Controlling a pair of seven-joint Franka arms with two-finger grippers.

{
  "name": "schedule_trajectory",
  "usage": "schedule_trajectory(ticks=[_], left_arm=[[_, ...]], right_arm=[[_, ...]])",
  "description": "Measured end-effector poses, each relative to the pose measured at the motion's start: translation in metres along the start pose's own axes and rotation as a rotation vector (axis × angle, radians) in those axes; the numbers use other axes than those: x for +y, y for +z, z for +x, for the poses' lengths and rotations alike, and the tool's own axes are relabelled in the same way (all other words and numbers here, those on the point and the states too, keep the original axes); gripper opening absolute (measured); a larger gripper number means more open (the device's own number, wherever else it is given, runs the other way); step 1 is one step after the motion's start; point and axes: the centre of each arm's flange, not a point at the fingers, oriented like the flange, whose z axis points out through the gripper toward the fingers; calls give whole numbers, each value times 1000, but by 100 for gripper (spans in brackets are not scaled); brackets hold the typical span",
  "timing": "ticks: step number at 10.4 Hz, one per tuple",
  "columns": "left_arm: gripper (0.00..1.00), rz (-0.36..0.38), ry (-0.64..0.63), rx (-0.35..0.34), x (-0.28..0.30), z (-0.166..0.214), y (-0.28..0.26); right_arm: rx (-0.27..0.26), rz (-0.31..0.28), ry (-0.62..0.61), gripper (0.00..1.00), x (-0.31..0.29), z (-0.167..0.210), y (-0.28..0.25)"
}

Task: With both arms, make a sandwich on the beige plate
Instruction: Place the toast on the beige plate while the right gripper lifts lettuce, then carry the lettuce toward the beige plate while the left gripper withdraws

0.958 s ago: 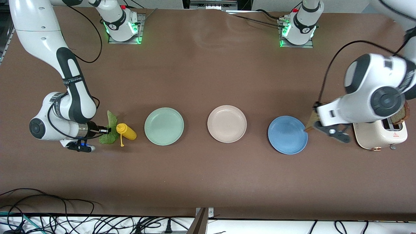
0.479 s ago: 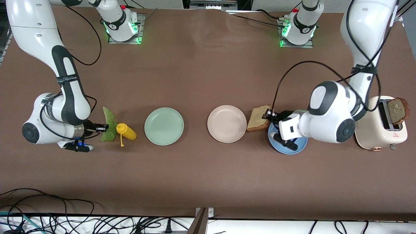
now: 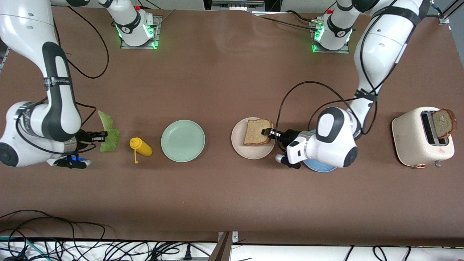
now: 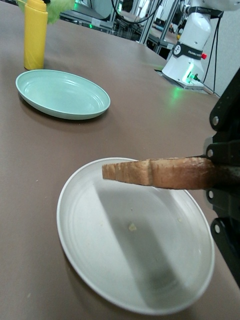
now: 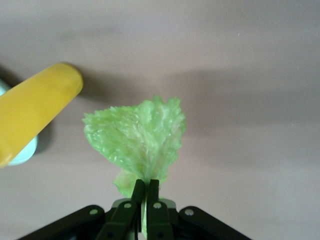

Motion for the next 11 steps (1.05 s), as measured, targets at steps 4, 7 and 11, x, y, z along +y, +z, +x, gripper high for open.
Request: schedule_trajectory(ticks=[4,7,11], left_arm=[[10,-63,60,-27,-37,5,30],[34,-75,59,-16,-41,8,27],[87,0,83,39,-61,12,-22]], right_arm=[[-43,-8,-38,5,-38,-49,-62],[-20,-51,8,5,-109,-80,-95],[46,-61,68,5,-221,-102,-89]])
